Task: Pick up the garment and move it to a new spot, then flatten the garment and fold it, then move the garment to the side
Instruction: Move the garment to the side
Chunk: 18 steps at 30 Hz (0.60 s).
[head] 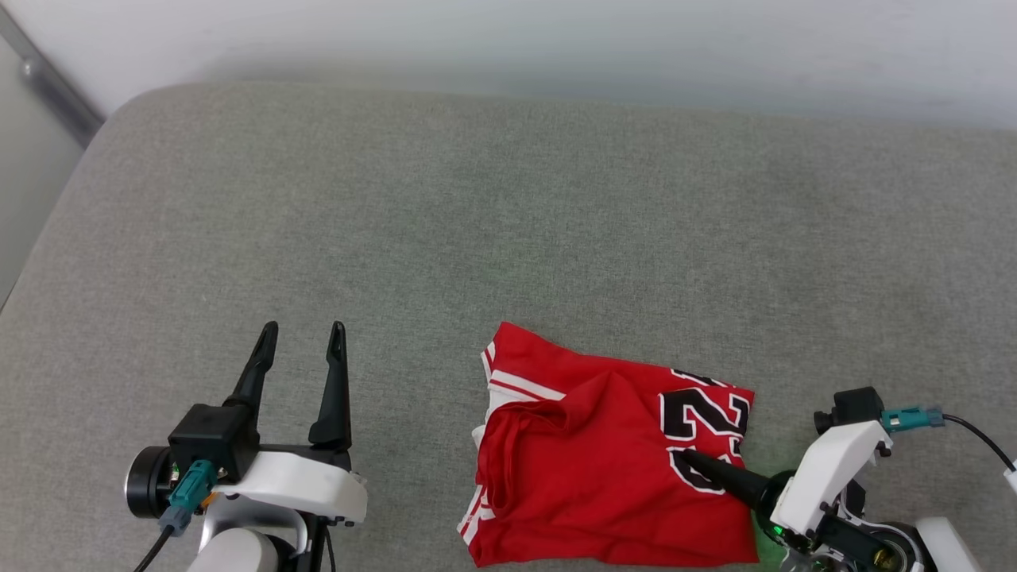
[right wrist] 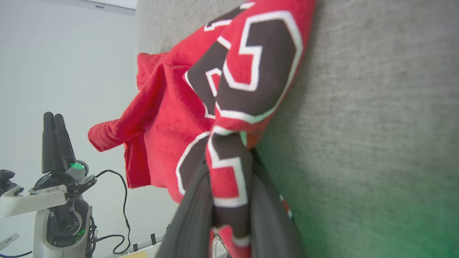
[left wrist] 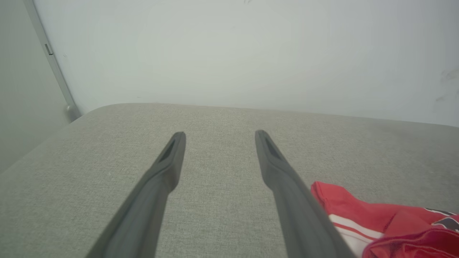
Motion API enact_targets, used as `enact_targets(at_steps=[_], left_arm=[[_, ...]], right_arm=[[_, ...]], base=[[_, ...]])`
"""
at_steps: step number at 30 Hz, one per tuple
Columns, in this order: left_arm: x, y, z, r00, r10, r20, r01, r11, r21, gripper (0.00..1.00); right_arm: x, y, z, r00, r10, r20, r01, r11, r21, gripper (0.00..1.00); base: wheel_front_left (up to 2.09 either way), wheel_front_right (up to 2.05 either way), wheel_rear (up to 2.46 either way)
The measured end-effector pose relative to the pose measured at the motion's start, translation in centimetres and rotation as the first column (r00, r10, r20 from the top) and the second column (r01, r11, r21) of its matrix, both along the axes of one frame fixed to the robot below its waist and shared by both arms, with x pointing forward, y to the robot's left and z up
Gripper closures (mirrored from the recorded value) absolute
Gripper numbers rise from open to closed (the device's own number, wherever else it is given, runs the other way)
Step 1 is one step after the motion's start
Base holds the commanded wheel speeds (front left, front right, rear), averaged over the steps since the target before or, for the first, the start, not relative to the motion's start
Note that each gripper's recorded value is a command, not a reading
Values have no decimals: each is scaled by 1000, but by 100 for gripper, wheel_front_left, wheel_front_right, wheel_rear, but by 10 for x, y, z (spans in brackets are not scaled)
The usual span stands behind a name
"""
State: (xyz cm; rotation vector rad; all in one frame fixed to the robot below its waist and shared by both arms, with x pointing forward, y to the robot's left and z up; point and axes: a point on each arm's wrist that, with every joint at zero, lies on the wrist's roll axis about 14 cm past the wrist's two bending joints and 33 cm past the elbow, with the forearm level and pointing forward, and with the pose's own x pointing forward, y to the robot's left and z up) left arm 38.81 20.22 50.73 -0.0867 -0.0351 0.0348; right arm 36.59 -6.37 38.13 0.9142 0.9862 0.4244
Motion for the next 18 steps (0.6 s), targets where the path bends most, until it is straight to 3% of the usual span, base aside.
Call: enact_targets(at_steps=[3,9,13,18], left_arm=[[-1,0,4,1000,-1,11,1,1000,8,0],[-3,-9,10,999,-31,31,30,1000,5,0],[0,-23,13,996,-80,43,79,997,14,0],[10,-52,18,985,-163,60,162,987,20,0]], right_arm=[[0,-1,6,999,17,44,-15,999,-32,100],[6,-26,24,970,110,216,-53,967,-251,100],[7,-63,28,941,180,287,-32,890,-455,100],[6,-116,38,929,179,324,62,788,-612,100]], base=[[0,0,0],[0,0,0],[0,0,0],[0,0,0]])
